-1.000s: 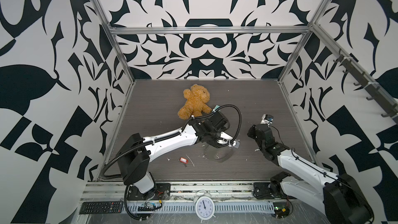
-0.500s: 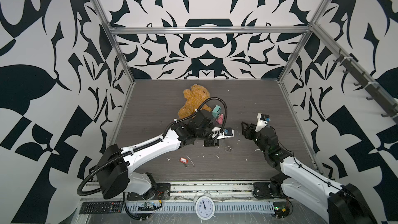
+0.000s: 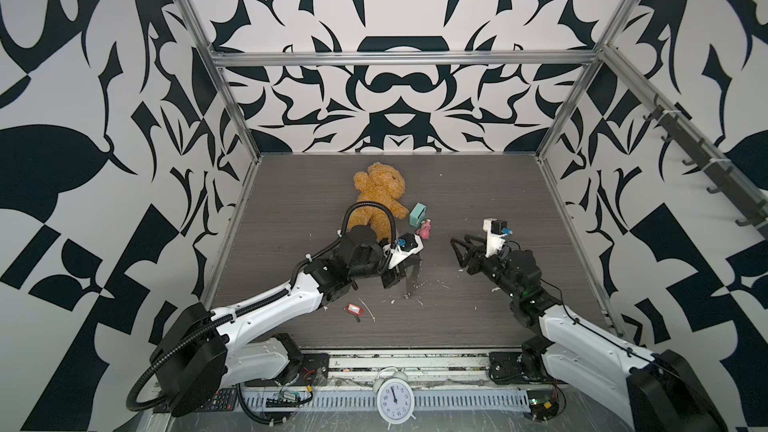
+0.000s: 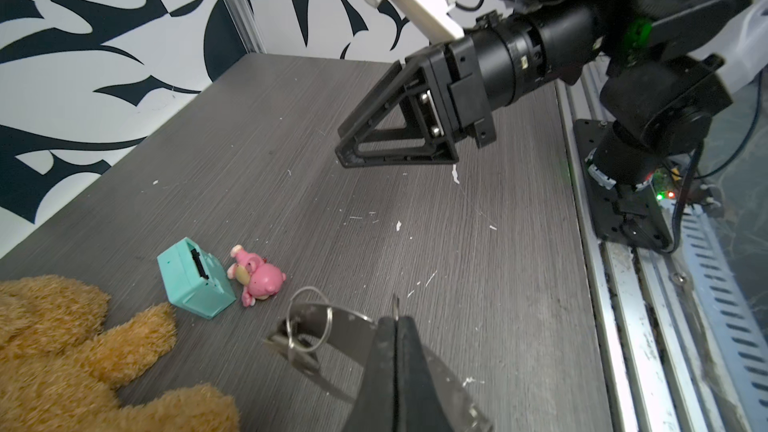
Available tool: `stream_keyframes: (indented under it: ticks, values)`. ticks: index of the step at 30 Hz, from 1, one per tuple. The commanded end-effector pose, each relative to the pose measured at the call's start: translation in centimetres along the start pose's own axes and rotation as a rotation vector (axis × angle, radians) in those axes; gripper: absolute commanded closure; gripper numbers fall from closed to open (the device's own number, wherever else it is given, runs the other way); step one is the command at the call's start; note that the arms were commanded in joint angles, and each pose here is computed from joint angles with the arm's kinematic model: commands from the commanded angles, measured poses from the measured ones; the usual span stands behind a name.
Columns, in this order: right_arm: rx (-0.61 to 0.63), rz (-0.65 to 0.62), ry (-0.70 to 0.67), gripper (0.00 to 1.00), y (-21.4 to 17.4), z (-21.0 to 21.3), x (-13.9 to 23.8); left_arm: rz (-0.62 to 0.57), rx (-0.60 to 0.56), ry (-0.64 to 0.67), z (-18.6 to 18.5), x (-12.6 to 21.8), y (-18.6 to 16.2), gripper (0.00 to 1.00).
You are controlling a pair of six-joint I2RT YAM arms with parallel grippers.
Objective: Put the keys on the keyring
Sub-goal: 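Lift the metal plate with the left gripper while the right gripper approaches, then grasp the raised plate edge with the right gripper beside the left gripper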
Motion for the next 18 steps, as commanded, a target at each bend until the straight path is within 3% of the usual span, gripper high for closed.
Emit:
stream_keyframes:
  ticks: [1,8,13,18]
  values:
    - [0.07,-0.05,0.18,0.43,1.1,2.8,-0.4,-0.15,0.003,0.016,0.1,1.2,3.1,1.0]
    - [0.171,0.005,0.233,0.48,-0.1,5.2,-0.7,-0.231,0.005,0.118,0.3,2.6,2.2,1.0]
    - [0.241,-0.031,0.254,0.5,0.3,6.5,0.5,-0.233,0.006,0.118,0.2,2.8,2.2,1.0]
    - [0.296,-0.032,0.313,0.6,0.0,7.9,1.4,-0.265,-0.006,0.095,-0.3,3.3,2.7,1.0]
Point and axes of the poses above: each gripper's point midway between its finger pads, its own x axis back along the fingers, its own z axis along the line the jaws close on, y = z × x, the point moved 4 cm from there along x, back along the fingers, and after that the axes turned 3 degrees about -x, right-handed, at the moved point
